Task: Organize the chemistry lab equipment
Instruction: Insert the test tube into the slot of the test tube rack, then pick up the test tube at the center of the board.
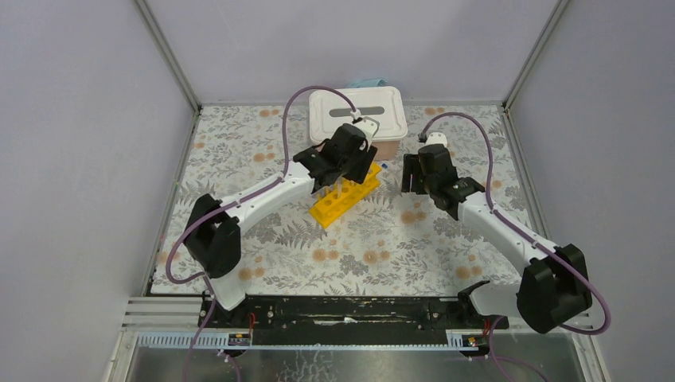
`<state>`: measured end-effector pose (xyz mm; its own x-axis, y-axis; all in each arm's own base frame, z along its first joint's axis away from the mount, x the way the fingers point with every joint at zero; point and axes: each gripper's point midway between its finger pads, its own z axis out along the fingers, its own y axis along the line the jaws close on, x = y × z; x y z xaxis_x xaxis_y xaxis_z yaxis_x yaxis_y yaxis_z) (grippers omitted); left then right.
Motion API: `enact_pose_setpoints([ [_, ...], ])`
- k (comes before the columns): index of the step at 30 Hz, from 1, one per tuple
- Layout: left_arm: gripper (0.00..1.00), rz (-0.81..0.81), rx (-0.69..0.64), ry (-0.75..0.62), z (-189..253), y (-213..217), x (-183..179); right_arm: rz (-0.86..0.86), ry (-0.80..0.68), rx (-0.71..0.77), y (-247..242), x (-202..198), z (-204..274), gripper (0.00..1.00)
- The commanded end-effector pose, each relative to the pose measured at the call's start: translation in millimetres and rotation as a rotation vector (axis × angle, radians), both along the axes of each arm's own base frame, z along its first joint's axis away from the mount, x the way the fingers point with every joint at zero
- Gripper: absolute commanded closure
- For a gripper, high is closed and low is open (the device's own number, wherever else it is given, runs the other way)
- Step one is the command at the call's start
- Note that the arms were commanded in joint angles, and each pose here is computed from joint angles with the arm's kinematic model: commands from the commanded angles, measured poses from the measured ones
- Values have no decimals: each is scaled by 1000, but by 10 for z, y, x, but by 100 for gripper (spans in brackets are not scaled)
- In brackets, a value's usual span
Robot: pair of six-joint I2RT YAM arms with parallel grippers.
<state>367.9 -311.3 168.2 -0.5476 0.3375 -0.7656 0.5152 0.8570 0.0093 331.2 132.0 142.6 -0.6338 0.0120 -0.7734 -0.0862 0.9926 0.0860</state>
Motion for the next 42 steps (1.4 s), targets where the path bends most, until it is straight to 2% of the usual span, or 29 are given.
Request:
enact_pose_setpoints([
  [1, 38, 13, -63, -75, 454, -9, 19, -150, -29, 6, -283, 290, 115, 29],
  [8, 37, 10, -126, -110, 782, -9, -26, -263, 66, -36, -615, 518, -204, 28],
  [18, 36, 13, -213, -169, 1216, 34, -113, -293, 159, -77, -745, 764, -589, 31],
  [28, 36, 18, -243, -187, 1312, 77, -163, -274, 245, -95, -772, 818, -915, 36],
  [42, 36, 20, -235, -198, 1323, 105, -161, -237, 297, -81, -731, 863, -1140, 42],
])
